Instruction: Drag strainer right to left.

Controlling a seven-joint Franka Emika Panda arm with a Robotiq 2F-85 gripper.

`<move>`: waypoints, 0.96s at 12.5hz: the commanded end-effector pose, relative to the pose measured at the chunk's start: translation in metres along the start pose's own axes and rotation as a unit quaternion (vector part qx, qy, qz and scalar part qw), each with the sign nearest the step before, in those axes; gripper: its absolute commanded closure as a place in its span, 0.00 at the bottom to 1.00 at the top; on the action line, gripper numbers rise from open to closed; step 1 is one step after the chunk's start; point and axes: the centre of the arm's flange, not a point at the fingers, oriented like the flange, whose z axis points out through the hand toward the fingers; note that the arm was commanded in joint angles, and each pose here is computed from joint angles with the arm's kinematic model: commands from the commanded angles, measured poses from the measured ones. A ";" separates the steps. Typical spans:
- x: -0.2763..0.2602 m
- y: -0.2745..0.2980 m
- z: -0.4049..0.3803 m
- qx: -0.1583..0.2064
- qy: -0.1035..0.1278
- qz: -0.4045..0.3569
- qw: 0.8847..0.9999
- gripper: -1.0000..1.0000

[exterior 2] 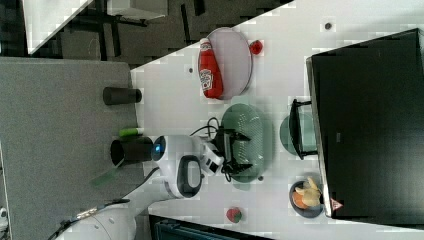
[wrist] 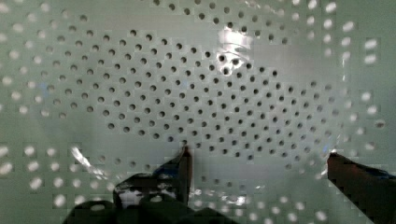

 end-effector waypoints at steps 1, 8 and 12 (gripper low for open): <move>-0.045 -0.014 -0.024 0.027 -0.004 0.010 1.000 0.00; -0.133 -0.022 -0.022 0.025 -0.034 0.034 0.999 0.00; -0.177 -0.033 -0.022 0.023 -0.051 0.024 0.998 0.00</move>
